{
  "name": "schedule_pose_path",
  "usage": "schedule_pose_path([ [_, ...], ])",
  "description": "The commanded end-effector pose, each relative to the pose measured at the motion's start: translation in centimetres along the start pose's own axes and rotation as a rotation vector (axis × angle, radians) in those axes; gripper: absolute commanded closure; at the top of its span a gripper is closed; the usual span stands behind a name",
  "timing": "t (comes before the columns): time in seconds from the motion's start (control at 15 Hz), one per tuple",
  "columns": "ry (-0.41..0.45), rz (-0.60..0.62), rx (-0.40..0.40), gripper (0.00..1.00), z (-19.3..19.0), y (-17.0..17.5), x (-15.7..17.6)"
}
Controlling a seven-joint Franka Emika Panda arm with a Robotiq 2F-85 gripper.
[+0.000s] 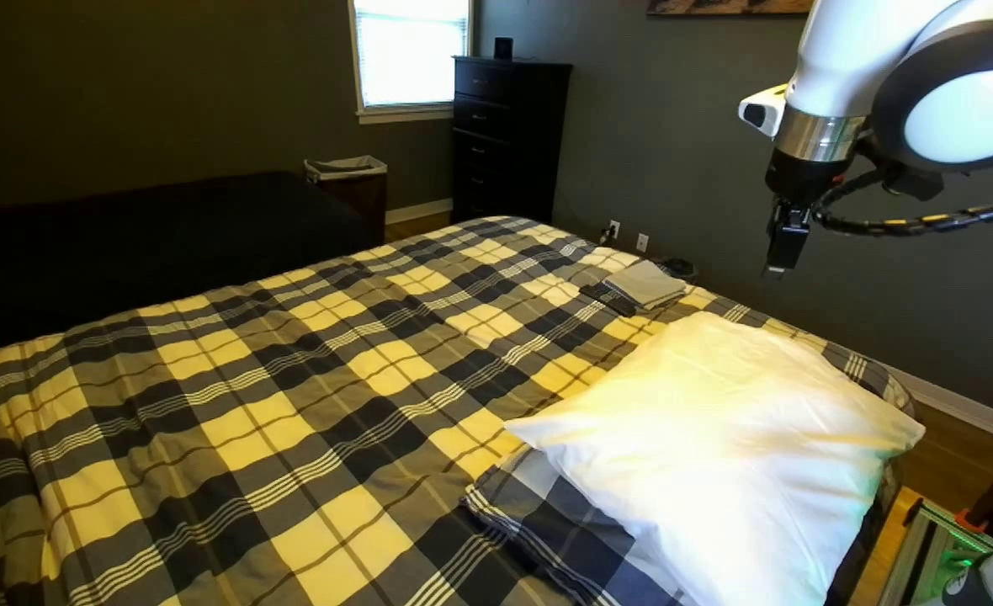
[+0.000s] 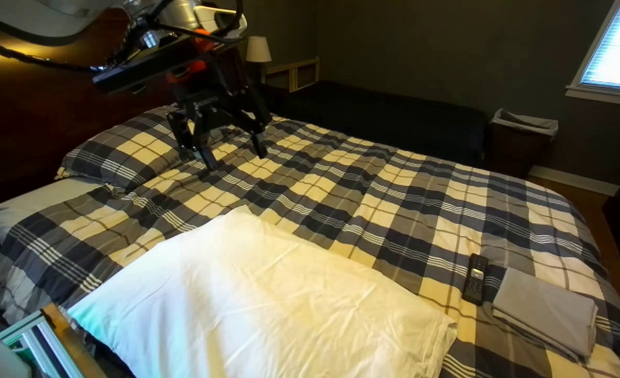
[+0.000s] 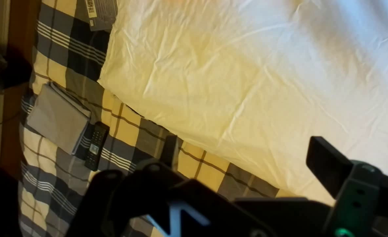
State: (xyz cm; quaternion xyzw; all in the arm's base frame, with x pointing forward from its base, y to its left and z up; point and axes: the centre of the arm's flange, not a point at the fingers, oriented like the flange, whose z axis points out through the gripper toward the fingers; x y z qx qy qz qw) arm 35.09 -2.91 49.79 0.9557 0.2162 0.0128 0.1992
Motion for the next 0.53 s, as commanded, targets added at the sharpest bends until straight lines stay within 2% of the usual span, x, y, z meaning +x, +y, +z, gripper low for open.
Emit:
schedule_pose_path([
  [0.0, -0.004, 0.108, 0.030, 0.00, -1.5, 2.2, -0.7],
  [0.2, 0.006, 0.161, 0.028, 0.00, -2.7, 4.0, -1.6],
  [0.27, 0.010, 0.115, 0.001, 0.00, -1.9, 3.2, -1.0],
  [0.47, 0.016, 0.137, 0.001, 0.00, -2.4, 4.1, -1.3],
])
